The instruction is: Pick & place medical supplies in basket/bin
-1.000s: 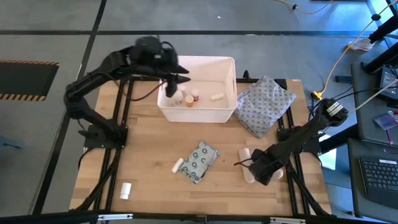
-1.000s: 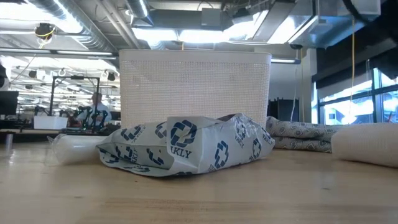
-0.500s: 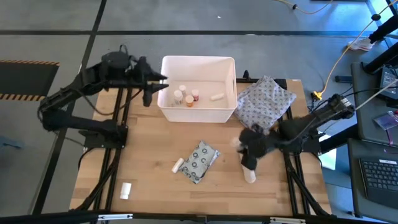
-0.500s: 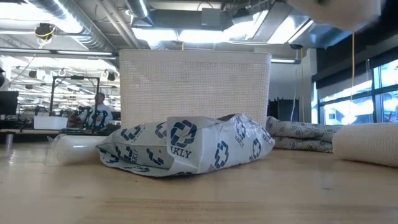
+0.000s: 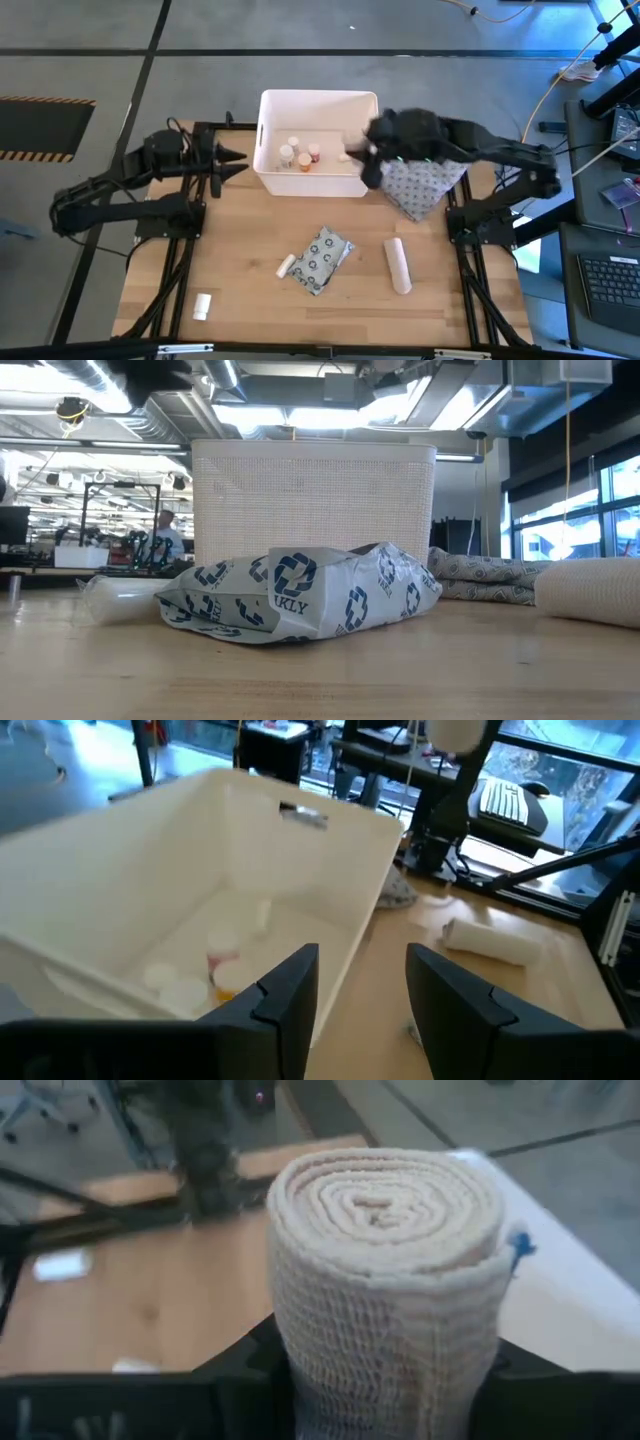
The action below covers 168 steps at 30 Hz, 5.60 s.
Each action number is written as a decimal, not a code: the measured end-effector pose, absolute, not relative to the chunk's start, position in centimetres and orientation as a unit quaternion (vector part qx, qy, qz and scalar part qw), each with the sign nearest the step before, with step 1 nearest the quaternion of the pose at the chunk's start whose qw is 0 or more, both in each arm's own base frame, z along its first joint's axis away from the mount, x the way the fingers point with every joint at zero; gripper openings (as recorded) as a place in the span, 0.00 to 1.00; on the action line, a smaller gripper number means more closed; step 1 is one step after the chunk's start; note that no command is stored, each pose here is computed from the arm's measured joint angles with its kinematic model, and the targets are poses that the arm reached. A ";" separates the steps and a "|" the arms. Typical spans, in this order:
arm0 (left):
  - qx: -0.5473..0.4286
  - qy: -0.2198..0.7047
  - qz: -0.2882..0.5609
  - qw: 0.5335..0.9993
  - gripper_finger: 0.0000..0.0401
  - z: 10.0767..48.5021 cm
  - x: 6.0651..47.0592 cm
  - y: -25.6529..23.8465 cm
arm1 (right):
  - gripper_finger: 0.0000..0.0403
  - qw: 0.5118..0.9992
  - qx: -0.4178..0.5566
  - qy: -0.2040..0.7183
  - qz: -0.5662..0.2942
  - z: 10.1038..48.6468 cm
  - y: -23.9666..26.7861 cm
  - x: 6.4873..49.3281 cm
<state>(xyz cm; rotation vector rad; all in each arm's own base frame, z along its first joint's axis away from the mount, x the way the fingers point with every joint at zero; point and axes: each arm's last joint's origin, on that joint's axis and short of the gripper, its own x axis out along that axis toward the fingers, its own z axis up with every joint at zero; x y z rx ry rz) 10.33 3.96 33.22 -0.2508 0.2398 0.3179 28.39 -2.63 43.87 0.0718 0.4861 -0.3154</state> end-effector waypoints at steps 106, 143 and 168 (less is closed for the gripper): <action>-0.082 0.200 0.149 0.965 0.36 29.5 9.4 3.6 | 0.80 0.614 0.280 0.616 -0.407 26.4 9.6 24.8; -0.073 0.200 0.148 0.966 0.36 29.6 9.5 3.6 | 0.32 0.703 0.322 0.619 -0.141 15.7 11.1 25.2; -0.106 0.194 0.160 0.962 0.36 29.6 9.4 3.6 | 0.31 0.954 0.003 0.294 -0.057 39.6 4.1 34.0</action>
